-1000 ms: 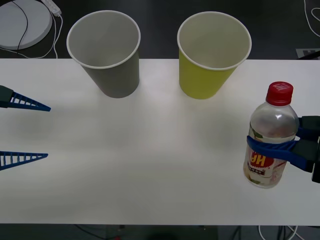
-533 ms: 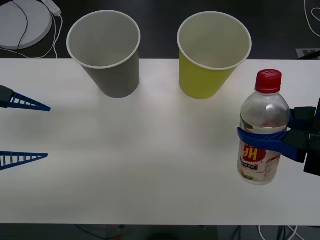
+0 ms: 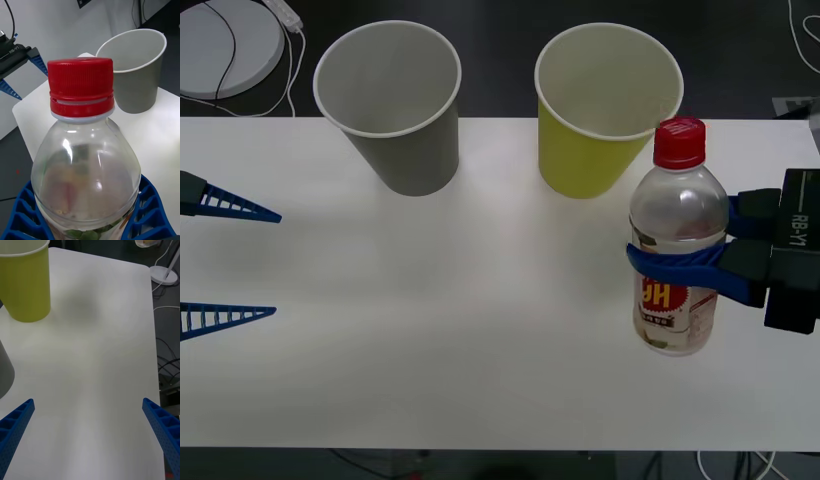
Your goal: Put the can into the green bin and the plastic bottle into the gray bin
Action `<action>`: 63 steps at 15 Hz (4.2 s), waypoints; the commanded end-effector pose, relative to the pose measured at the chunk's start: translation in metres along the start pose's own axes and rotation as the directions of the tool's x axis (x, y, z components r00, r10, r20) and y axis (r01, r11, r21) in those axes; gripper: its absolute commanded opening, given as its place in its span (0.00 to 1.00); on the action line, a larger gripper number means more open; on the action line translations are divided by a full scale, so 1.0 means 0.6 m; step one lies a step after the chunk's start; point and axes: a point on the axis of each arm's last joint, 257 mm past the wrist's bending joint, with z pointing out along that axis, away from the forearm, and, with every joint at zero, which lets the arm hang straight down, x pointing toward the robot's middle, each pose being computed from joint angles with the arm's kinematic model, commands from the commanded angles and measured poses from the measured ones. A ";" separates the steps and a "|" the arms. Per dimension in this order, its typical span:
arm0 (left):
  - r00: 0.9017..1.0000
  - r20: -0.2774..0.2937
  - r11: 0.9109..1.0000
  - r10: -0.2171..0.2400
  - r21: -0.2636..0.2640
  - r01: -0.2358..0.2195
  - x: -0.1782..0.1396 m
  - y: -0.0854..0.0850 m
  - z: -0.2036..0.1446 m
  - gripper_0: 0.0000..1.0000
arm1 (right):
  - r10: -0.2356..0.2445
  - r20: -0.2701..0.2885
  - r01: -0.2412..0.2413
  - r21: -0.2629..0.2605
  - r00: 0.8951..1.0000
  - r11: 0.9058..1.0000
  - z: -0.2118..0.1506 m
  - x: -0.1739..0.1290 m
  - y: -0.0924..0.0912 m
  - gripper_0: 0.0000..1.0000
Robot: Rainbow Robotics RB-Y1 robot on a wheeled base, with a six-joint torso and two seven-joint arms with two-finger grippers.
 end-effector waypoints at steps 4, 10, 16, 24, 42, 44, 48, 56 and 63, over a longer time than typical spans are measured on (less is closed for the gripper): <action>1.000 0.000 1.000 0.000 0.000 0.000 0.000 0.000 0.000 1.00 | -0.021 -0.006 0.021 -0.041 1.000 0.999 0.009 -0.030 -0.008 0.00; 1.000 0.000 1.000 0.000 0.000 0.000 0.000 0.000 0.000 1.00 | -0.041 0.000 0.041 -0.053 0.999 0.998 0.031 -0.070 -0.048 0.00; 1.000 0.000 1.000 0.000 0.000 0.000 0.000 0.000 0.000 1.00 | -0.067 -0.022 0.065 -0.078 0.997 0.995 0.058 -0.112 -0.086 0.00; 1.000 0.000 1.000 0.000 0.000 0.000 0.000 0.000 0.000 1.00 | -0.084 -0.062 0.077 -0.103 0.995 0.992 0.104 -0.169 -0.099 0.00; 1.000 0.000 1.000 0.000 0.000 0.000 0.000 0.000 0.000 1.00 | -0.140 -0.127 0.124 -0.126 0.982 0.984 0.254 -0.279 -0.113 0.00; 1.000 0.000 1.000 0.000 0.000 0.000 0.000 0.000 0.000 1.00 | -0.147 -0.149 0.129 -0.127 0.978 0.984 0.267 -0.290 -0.114 0.00; 1.000 0.000 1.000 0.000 0.000 0.000 0.000 0.000 0.000 1.00 | -0.153 -0.165 0.135 -0.115 0.974 0.984 0.299 -0.312 -0.118 0.00; 1.000 0.000 1.000 0.000 0.000 0.000 0.000 0.000 0.000 1.00 | -0.130 -0.210 0.120 -0.062 0.969 0.991 0.372 -0.336 -0.144 0.00; 1.000 0.000 1.000 0.000 0.000 0.000 0.000 0.000 0.000 1.00 | -0.104 -0.239 0.108 0.003 0.965 0.994 0.421 -0.366 -0.166 0.00</action>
